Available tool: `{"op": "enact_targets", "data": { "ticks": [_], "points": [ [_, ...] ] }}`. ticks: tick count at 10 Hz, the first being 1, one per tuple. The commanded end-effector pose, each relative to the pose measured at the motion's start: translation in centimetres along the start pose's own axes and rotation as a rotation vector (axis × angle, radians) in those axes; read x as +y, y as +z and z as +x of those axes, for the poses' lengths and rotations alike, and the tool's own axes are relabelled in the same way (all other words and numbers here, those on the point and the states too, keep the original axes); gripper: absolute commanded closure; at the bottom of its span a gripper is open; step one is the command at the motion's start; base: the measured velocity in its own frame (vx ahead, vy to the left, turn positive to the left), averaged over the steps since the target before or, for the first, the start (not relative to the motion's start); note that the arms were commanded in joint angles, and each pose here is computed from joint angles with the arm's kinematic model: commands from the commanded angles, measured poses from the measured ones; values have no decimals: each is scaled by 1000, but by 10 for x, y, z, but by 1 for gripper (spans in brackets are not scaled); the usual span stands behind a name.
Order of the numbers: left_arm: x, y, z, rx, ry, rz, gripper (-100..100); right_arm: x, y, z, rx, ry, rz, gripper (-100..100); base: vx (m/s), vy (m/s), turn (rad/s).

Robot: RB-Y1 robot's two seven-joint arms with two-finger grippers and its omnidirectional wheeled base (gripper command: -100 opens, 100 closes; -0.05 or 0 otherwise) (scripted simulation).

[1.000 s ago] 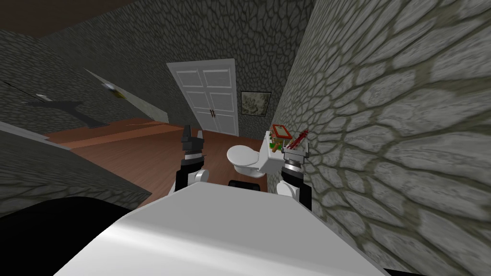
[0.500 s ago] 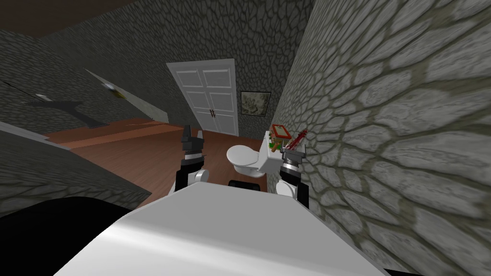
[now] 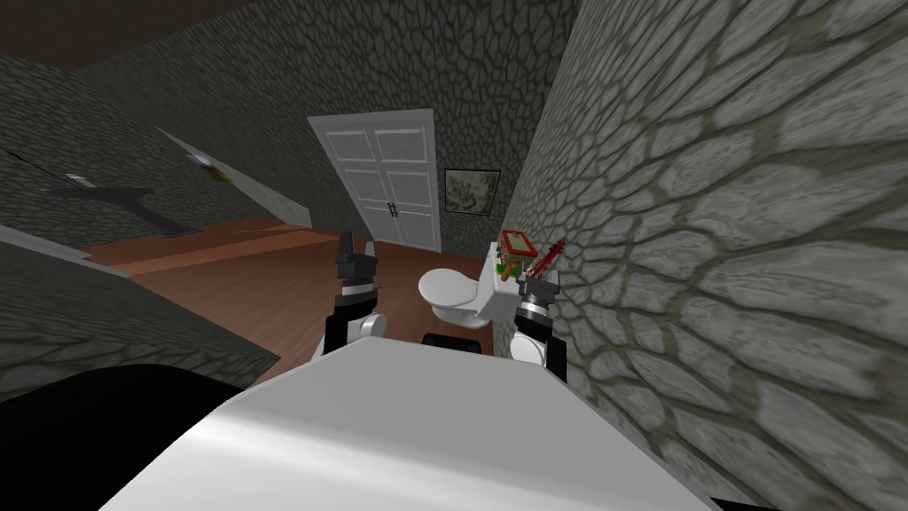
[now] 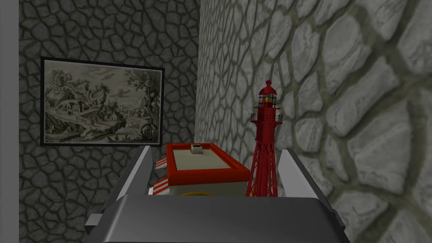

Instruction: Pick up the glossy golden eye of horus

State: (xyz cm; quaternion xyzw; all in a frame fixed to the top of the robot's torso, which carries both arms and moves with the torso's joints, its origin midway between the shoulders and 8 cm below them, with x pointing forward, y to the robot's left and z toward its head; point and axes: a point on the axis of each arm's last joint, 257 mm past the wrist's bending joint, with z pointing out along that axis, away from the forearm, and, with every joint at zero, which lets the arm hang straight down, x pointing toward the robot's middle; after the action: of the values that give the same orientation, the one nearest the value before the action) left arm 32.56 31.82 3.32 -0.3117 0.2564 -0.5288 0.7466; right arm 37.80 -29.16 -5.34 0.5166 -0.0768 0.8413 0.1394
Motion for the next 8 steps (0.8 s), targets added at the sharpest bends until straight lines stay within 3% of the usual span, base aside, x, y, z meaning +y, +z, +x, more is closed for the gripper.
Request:
{"op": "enact_targets", "data": {
  "ticks": [1, 3, 4, 6, 7, 8],
  "points": [
    [0, 0, 0, 0, 0, 0, 0, -5, 0, -10, -26, 91, -4, -100, -4, -13, -9],
    [0, 0, 0, 0, 0, 0, 0, -2, 0, -15, -44, 127, -15, -100, -4, -13, 0],
    [0, 0, 0, 0, 0, 0, 0, -7, 0, -22, -64, 205, -17, -100, -5, -18, -11],
    [0, 0, 0, 0, 0, 0, 0, -5, 0, -27, -81, 241, -29, -100, -4, -15, -1],
    [0, 0, 0, 0, 0, 0, 0, -11, 0, -33, -101, 318, -32, -100, -11, -17, -14],
    [0, 0, 0, 0, 0, 0, 0, -9, 0, -37, -112, 340, -40, -100, -8, -20, -5]
  ]
}}
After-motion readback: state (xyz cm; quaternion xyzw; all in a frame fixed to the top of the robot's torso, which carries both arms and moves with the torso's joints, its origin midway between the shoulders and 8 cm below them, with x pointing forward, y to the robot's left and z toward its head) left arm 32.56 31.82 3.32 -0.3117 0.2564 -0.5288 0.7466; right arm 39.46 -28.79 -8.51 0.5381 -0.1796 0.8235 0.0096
